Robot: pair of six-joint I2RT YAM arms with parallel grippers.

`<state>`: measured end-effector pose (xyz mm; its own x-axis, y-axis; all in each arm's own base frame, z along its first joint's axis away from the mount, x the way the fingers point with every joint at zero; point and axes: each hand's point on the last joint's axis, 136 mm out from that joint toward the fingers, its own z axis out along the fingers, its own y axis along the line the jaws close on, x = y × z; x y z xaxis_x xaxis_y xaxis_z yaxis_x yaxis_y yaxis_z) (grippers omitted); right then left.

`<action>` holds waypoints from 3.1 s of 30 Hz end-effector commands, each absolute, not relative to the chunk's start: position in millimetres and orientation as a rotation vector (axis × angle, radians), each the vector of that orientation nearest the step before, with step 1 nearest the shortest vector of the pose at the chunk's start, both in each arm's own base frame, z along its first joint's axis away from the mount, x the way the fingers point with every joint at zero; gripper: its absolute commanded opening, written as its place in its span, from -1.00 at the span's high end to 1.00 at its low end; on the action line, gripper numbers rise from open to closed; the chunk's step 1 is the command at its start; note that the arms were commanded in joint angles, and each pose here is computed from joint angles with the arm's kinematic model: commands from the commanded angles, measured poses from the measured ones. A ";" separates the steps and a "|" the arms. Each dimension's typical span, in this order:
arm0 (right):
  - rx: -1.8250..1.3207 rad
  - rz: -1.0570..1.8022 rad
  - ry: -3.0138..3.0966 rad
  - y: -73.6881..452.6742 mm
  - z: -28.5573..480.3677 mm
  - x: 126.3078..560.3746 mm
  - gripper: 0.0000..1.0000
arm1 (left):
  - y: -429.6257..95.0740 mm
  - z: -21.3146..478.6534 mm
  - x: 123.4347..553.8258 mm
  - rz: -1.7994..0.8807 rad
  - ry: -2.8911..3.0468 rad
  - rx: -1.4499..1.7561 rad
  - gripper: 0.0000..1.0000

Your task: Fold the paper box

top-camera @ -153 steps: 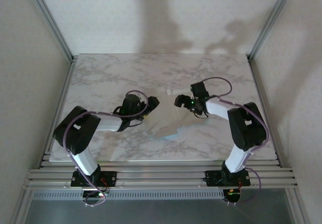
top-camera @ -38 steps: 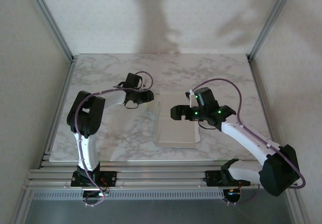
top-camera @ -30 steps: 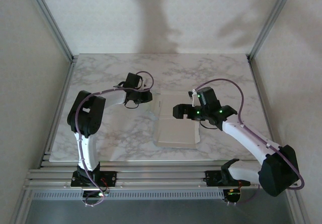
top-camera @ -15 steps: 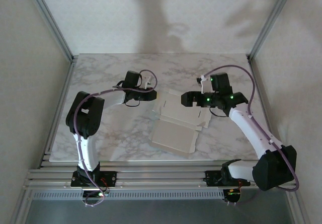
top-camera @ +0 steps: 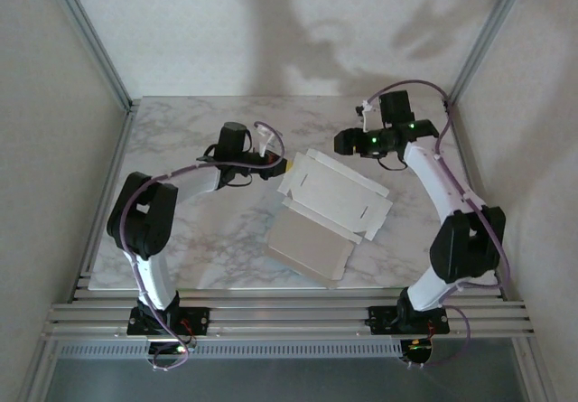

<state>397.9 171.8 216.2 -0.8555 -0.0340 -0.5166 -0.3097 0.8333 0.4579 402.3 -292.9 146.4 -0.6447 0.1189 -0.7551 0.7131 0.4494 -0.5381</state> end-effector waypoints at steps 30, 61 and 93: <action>-0.119 0.790 2.663 186.2 162.7 375.4 0.72 | -311.1 164.0 399.6 -1.224 1.932 0.661 1.00; -0.334 0.431 2.693 219.8 130.0 346.5 0.69 | -315.8 164.9 379.4 -1.270 1.902 0.668 1.00; -0.365 0.411 2.688 236.7 128.0 347.8 0.74 | -312.0 160.8 381.0 -1.233 1.947 0.654 1.00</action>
